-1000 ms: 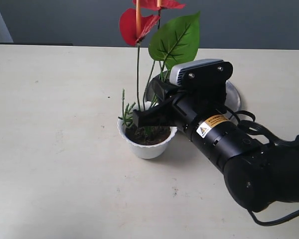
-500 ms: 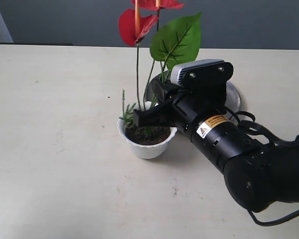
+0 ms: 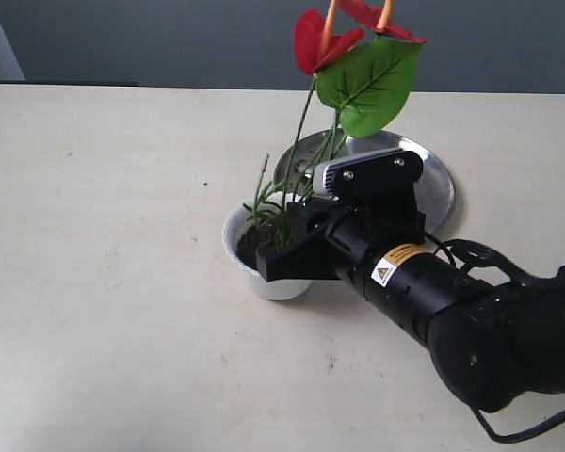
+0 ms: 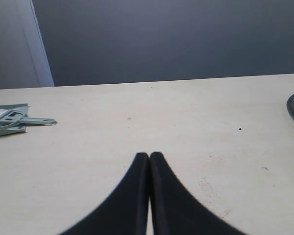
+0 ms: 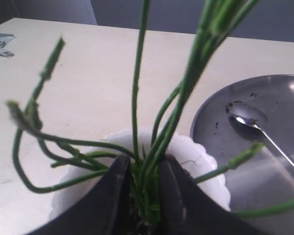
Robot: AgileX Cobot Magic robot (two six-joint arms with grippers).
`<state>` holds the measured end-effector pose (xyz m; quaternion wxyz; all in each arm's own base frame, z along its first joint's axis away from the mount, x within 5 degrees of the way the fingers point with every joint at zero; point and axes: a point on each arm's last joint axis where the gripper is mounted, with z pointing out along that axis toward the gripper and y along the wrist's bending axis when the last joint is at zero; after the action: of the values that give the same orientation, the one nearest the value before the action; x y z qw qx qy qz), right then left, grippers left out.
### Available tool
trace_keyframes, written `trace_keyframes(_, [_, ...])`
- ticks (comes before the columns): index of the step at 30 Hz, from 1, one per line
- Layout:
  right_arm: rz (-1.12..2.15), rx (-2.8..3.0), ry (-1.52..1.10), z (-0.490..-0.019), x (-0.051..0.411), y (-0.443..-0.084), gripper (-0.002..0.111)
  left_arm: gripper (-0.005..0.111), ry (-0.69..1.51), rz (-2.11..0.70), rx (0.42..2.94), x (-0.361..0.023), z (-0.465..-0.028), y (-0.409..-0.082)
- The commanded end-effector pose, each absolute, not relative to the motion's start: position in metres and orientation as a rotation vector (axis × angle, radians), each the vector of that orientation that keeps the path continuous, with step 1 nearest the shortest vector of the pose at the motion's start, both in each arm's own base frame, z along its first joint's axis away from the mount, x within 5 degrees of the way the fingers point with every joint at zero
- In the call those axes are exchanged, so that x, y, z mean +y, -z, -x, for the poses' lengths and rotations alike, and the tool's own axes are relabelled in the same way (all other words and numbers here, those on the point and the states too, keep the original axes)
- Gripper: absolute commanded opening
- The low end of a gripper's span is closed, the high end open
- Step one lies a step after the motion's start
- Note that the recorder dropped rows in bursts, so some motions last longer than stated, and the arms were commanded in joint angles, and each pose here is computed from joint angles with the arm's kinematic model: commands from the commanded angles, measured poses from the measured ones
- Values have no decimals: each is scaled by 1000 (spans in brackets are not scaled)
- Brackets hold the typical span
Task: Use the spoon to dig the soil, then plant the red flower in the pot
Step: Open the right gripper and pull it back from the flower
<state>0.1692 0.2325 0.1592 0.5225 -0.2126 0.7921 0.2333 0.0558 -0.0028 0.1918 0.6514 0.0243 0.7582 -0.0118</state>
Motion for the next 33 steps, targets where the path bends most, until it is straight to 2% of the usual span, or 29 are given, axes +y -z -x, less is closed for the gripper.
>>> trace_keyframes(1, [523, 1852, -588, -167, 232, -171, 23, 0, 30, -52, 1716, -3, -55, -192])
trace_keyframes(16, [528, 1853, -609, -165, 231, -178, 23, 0, 30, -52, 1716, -3, -55, -192])
trace_keyframes(27, [568, 1758, -649, -156, 223, -214, 22, 0, 30, -52, 1716, -3, -55, -192])
trace_keyframes(30, [576, 1737, -651, -151, 215, -229, 18, 0, 30, -52, 1716, -3, -55, -192])
trace_keyframes(33, [603, 1773, -651, -143, 204, -242, 0, 0, 30, -52, 1716, -3, -55, -192])
